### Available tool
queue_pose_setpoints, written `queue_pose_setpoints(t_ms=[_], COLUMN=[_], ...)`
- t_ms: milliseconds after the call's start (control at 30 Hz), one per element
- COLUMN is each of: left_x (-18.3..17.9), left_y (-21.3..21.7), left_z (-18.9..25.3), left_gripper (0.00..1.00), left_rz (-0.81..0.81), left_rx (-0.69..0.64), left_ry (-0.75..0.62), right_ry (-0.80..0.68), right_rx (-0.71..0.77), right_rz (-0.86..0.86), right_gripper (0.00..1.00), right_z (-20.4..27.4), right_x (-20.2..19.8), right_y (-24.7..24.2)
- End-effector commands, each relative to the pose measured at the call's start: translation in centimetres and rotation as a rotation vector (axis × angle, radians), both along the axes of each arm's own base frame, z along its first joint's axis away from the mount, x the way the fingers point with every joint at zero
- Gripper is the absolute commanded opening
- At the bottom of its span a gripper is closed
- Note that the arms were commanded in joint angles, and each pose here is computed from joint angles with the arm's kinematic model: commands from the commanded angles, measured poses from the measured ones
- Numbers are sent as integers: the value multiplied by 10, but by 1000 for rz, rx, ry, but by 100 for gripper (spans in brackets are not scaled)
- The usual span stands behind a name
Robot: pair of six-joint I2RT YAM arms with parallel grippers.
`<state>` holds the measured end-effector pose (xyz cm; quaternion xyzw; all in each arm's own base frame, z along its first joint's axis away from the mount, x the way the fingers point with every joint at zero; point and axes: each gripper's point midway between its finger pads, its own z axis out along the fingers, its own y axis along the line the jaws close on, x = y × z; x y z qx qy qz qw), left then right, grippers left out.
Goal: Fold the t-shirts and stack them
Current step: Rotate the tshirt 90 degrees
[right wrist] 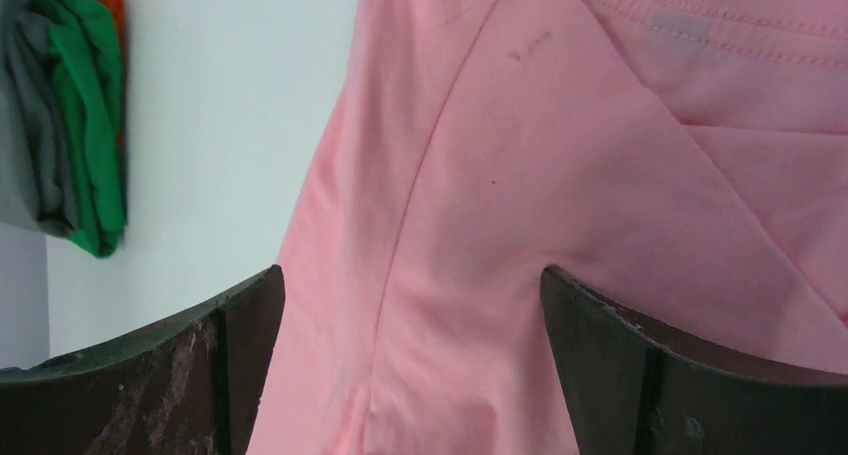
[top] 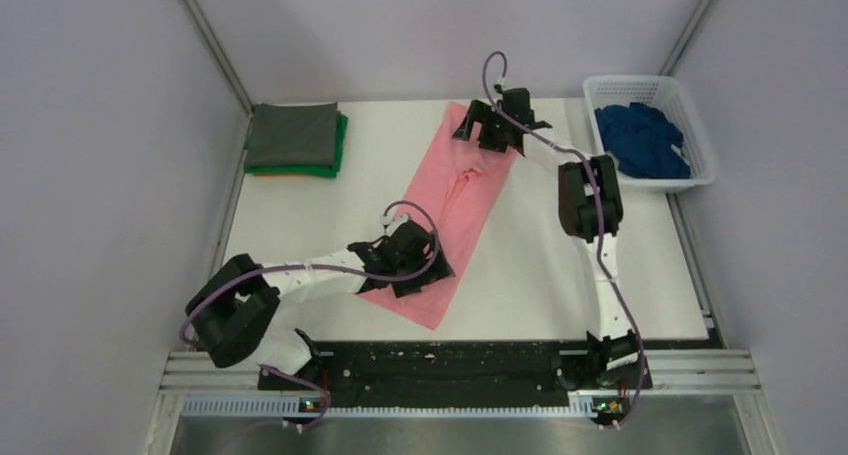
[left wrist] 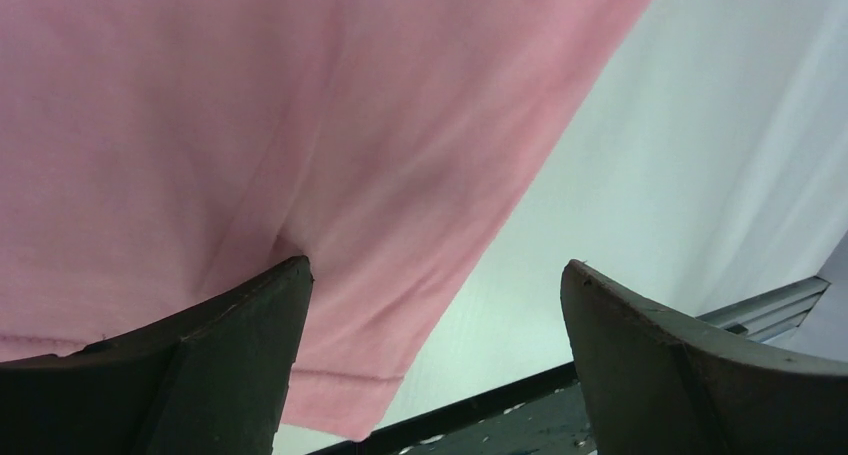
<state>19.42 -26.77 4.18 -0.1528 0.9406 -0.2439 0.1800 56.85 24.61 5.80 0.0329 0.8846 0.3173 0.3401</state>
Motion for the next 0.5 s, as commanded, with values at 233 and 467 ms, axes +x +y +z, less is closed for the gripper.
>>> queue_pose_setpoints(t_ms=[233, 467], left_x=[21, 14], left_y=[-105, -120], left_z=[20, 36], left_gripper=[99, 99], left_rz=[-181, -223], left_rx=[-115, -147], left_ry=[-64, -111], right_ry=[-50, -271], right_rx=[28, -21], right_rz=[167, 188], right_gripper=[99, 99], right_z=[-22, 74], right_x=[21, 31], right_y=[109, 111])
